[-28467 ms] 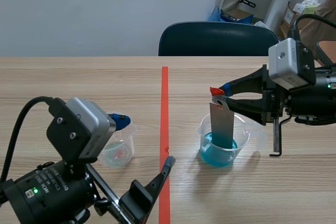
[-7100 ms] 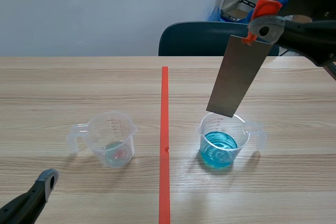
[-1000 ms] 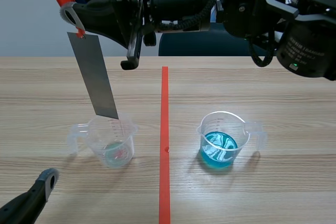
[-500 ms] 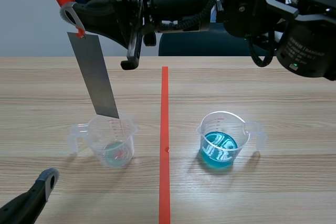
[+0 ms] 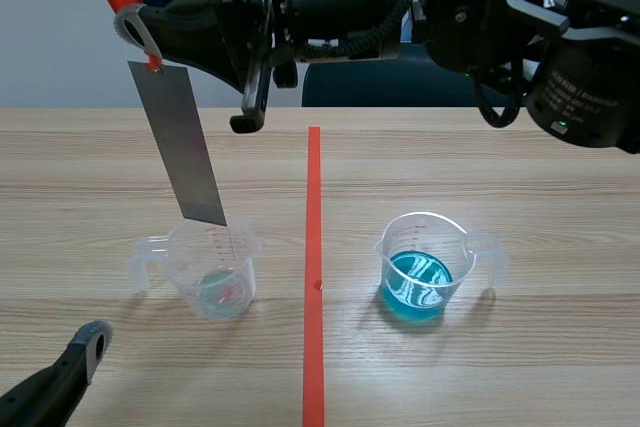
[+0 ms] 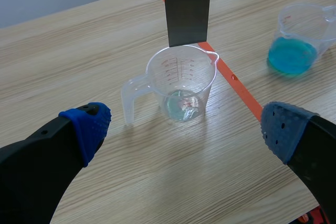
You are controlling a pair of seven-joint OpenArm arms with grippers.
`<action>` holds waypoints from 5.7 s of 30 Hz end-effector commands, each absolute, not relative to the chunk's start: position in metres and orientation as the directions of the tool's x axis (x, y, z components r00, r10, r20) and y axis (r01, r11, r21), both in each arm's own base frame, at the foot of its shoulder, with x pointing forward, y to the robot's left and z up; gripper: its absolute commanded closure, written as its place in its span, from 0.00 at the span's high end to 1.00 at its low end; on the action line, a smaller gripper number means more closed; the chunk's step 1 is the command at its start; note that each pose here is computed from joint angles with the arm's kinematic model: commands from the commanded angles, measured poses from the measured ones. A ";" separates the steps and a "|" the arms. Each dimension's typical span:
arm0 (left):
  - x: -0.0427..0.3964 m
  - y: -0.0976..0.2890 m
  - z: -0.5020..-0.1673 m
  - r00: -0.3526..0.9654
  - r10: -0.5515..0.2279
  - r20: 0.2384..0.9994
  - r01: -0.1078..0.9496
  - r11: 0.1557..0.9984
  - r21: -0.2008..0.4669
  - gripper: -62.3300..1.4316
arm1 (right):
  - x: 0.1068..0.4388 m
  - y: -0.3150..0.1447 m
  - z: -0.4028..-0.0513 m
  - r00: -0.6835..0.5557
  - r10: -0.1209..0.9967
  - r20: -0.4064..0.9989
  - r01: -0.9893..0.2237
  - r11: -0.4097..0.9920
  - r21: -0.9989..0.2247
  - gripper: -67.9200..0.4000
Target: Do the redox reaction experiment
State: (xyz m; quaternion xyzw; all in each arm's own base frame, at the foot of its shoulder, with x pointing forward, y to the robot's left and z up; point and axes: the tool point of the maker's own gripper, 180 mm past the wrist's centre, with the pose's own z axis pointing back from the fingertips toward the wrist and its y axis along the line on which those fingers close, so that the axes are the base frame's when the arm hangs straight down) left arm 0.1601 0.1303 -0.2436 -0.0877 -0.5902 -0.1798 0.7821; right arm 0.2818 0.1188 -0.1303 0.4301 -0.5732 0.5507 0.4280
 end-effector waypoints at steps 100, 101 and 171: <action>0.162 0.125 -0.236 0.212 -0.163 0.964 0.394 0.916 0.068 0.98 | 0.257 0.160 -0.260 -0.447 0.144 0.883 -0.885 -0.211 -0.414 1.00; 0.162 0.125 -0.236 0.212 -0.163 0.964 0.394 0.916 0.068 0.98 | 0.257 0.160 -0.260 -0.447 0.144 0.883 -0.885 -0.211 -0.414 1.00; 0.162 0.125 -0.236 0.212 -0.163 0.964 0.394 0.916 0.068 0.98 | 0.256 0.164 -0.259 -0.450 0.145 0.881 -0.884 -0.212 -0.416 1.00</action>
